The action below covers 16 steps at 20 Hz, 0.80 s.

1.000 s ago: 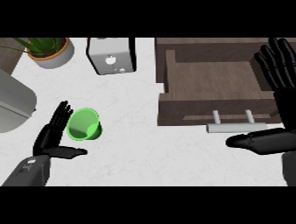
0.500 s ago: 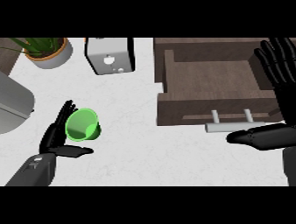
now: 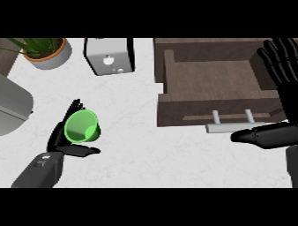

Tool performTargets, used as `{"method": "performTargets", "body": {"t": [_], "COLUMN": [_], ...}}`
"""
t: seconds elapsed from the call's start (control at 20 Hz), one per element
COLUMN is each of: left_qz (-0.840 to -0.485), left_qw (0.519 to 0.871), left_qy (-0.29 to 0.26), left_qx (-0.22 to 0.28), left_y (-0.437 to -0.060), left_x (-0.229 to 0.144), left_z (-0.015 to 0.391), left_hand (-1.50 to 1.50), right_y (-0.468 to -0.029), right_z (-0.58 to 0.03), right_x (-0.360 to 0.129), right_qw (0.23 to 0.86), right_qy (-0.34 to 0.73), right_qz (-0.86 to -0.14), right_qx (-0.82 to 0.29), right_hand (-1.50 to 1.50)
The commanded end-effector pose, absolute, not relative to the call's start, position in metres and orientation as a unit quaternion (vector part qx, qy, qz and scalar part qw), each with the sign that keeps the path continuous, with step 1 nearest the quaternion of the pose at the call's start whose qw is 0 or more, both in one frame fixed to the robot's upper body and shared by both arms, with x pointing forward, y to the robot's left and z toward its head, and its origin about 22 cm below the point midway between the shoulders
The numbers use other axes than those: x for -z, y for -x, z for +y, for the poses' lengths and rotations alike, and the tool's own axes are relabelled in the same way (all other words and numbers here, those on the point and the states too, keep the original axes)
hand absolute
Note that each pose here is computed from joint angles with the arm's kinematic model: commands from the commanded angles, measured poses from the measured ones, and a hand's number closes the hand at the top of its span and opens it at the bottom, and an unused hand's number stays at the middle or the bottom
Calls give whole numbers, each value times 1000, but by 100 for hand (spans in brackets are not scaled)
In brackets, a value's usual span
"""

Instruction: Pick up the cup, place it into the drawer and close the drawer

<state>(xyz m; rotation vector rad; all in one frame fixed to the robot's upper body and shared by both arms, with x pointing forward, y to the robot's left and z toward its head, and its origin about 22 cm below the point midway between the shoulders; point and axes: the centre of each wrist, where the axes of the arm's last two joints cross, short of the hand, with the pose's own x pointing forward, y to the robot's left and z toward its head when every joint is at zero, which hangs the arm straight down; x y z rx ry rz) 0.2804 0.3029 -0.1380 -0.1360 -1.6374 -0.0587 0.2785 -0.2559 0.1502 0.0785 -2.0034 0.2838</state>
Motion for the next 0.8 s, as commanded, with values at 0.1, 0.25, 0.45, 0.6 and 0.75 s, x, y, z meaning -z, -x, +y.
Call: {"method": "performTargets", "body": {"t": [0.1,0.25,0.45,0.6,0.75], "left_qz": [-744,-778,-822,-843,-846], "left_qw": [647,610,568,537,532], "left_qy": [168,153,32,12,11], "left_qx": [9,20,32,15,-43], "left_y": [-288,-294,-288,-300,-308], "left_x": [138,132,135,128,122], "left_z": [282,285,283,272,270], "left_hand": [150,150,150,150,150], "right_y": [-264,-275,-272,-279,-279], "right_z": [-250,-261,-260,-261,-257], "right_x": [-150,-149,-157,-157,-149], "right_qw": [536,535,529,533,530], "right_qy": [-43,-24,-32,-31,-25], "right_qz": [-834,-836,-838,-837,-841], "right_qx": [-123,-121,-131,-122,-111], "right_hand": [-150,-150,-150,-150,-150]}}
